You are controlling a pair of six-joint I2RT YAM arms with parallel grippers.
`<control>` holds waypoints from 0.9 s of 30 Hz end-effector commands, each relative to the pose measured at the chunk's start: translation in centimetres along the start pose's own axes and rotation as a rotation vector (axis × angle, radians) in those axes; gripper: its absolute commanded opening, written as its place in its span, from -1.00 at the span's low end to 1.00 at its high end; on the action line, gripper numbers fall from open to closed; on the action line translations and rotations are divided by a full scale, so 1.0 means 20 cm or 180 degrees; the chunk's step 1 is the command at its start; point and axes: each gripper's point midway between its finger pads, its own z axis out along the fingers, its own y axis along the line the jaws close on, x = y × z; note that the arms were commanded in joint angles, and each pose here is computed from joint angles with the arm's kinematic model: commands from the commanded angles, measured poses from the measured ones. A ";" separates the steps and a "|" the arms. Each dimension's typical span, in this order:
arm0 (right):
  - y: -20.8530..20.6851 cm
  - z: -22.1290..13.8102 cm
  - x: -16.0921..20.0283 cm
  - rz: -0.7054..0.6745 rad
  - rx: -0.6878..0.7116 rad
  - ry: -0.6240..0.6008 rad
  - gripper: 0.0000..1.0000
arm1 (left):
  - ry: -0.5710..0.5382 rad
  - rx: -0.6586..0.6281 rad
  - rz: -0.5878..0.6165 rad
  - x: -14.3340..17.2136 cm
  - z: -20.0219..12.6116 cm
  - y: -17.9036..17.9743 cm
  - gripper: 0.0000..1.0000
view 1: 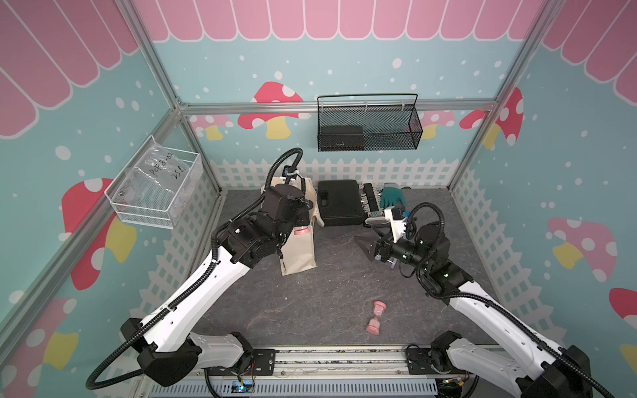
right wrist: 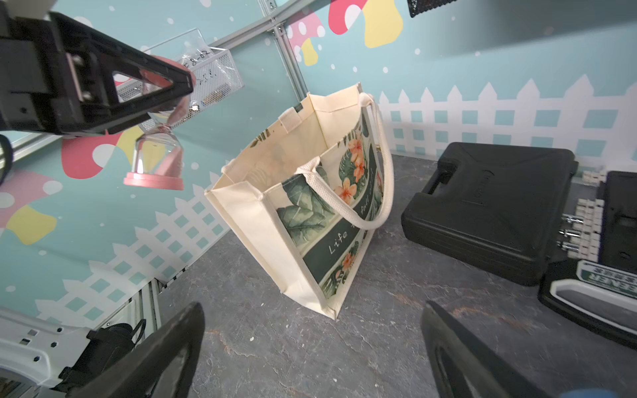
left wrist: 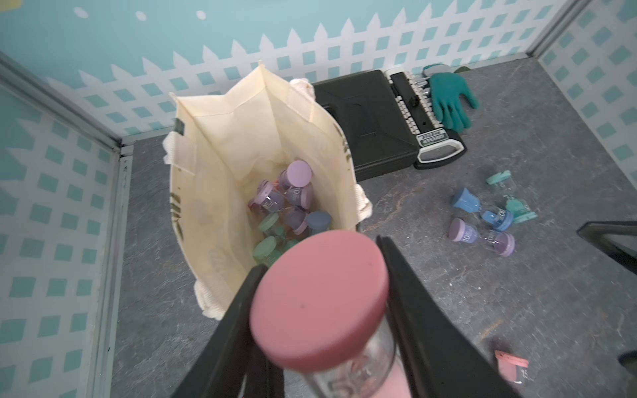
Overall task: Put the hourglass into the canvas bag
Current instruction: Place the hourglass in the canvas bag.
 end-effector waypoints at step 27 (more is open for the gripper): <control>0.06 0.13 0.01 -0.0301 -0.0504 -0.0056 0.99 | 0.1069 -0.0585 -0.0061 0.32 1.02 0.33 -0.42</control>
